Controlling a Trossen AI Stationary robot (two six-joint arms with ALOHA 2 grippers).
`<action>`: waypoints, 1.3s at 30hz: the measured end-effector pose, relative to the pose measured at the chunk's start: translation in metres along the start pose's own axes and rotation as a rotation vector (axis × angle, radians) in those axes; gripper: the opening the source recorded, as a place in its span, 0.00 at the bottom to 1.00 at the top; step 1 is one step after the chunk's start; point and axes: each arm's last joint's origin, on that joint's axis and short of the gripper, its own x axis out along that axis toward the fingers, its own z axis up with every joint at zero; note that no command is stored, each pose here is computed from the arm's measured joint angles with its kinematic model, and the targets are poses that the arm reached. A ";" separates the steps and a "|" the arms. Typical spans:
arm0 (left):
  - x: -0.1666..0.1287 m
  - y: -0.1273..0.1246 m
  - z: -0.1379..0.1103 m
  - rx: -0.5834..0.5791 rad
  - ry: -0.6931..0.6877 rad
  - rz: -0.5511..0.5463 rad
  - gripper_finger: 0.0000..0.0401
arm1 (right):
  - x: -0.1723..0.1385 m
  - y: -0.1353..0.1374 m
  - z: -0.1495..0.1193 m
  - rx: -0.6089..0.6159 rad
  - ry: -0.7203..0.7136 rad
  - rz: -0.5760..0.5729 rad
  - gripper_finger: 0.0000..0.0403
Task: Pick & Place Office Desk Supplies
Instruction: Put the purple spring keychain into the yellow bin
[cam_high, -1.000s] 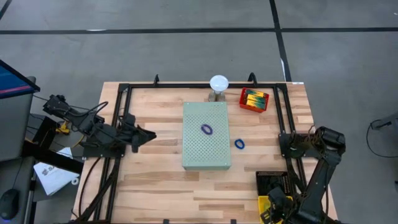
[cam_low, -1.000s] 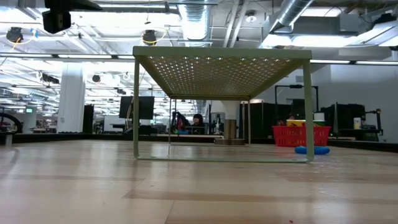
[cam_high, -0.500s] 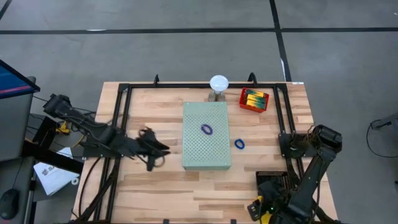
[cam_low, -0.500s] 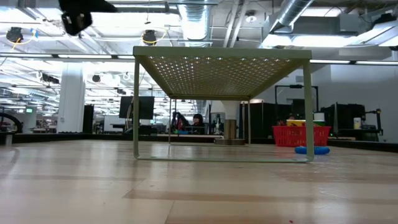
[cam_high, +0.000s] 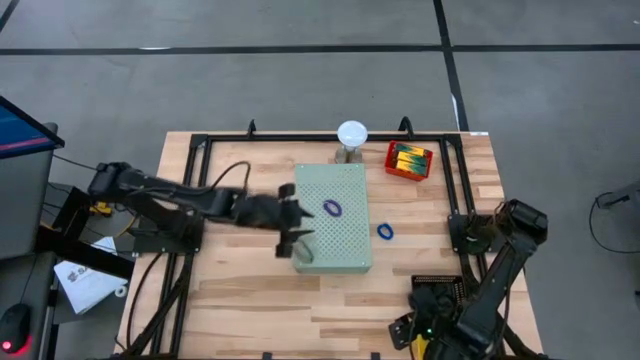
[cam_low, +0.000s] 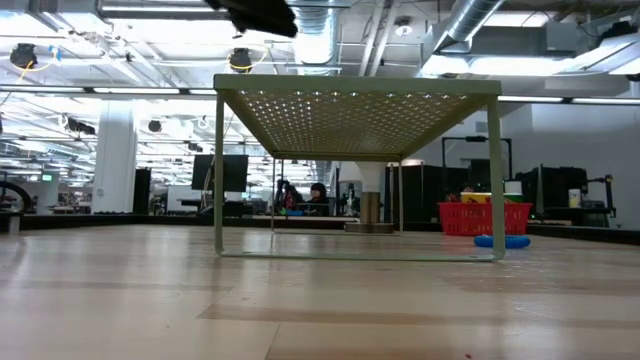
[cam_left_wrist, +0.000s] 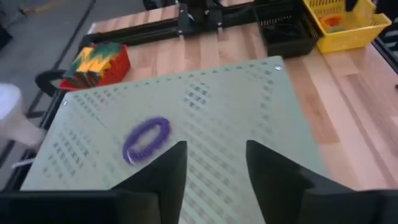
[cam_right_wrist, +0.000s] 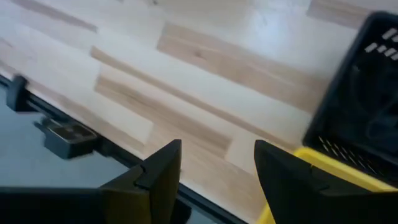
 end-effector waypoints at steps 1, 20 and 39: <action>0.006 0.007 0.002 0.002 0.006 -0.016 0.41 | 0.000 0.001 0.001 0.005 -0.007 0.005 0.49; 0.080 0.080 -0.018 -0.032 0.094 -0.110 0.38 | -0.003 0.011 0.023 0.053 -0.065 0.035 0.49; 0.092 0.086 -0.030 -0.075 0.156 -0.109 0.25 | -0.003 0.012 0.025 0.050 -0.063 0.037 0.49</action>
